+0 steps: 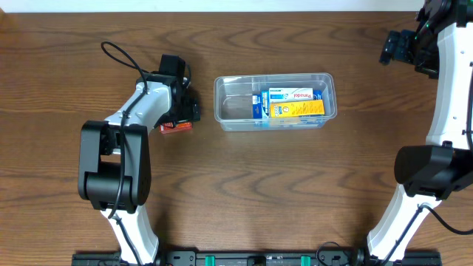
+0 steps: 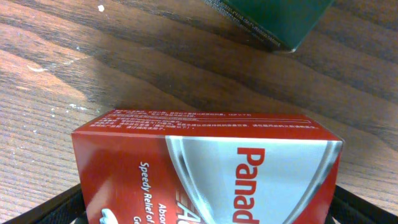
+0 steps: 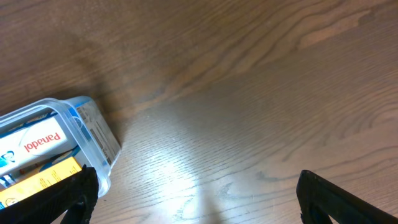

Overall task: Pack container
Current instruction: 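Close the left gripper on the red box and lift it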

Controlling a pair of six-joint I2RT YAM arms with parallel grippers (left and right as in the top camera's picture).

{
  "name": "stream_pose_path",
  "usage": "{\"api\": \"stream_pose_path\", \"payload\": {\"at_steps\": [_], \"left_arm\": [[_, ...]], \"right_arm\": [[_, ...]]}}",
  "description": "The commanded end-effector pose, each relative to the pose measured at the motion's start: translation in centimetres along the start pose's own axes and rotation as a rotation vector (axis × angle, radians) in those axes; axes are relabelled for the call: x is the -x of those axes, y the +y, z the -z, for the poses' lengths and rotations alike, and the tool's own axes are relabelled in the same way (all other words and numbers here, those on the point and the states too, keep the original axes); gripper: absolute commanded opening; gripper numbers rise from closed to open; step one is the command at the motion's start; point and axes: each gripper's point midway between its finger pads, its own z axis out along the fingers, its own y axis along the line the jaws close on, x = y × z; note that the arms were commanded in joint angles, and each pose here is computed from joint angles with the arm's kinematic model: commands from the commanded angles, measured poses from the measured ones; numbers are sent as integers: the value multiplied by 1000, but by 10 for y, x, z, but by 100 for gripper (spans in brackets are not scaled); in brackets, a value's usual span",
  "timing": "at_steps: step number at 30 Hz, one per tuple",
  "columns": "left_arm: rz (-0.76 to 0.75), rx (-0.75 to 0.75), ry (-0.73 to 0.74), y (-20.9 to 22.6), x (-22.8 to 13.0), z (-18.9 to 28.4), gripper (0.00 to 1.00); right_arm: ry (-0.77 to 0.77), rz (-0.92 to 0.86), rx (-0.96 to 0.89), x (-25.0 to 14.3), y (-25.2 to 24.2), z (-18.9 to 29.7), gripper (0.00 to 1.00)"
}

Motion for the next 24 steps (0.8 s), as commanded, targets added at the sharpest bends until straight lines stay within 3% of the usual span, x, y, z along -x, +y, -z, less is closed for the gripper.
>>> {"api": "stream_pose_path", "payload": {"at_steps": [1,17,24], "left_arm": [[-13,27,43,5,-9,-15,98],[11,27,43,5,-9,-15,98],[40,-42,82,-6,-18,-16,98]], "right_arm": [[-19,-20,-2,2,-2,5,99],[-19,-20,-2,2,-2,5,99],[-19,-20,-2,2,-2,5,99]]}}
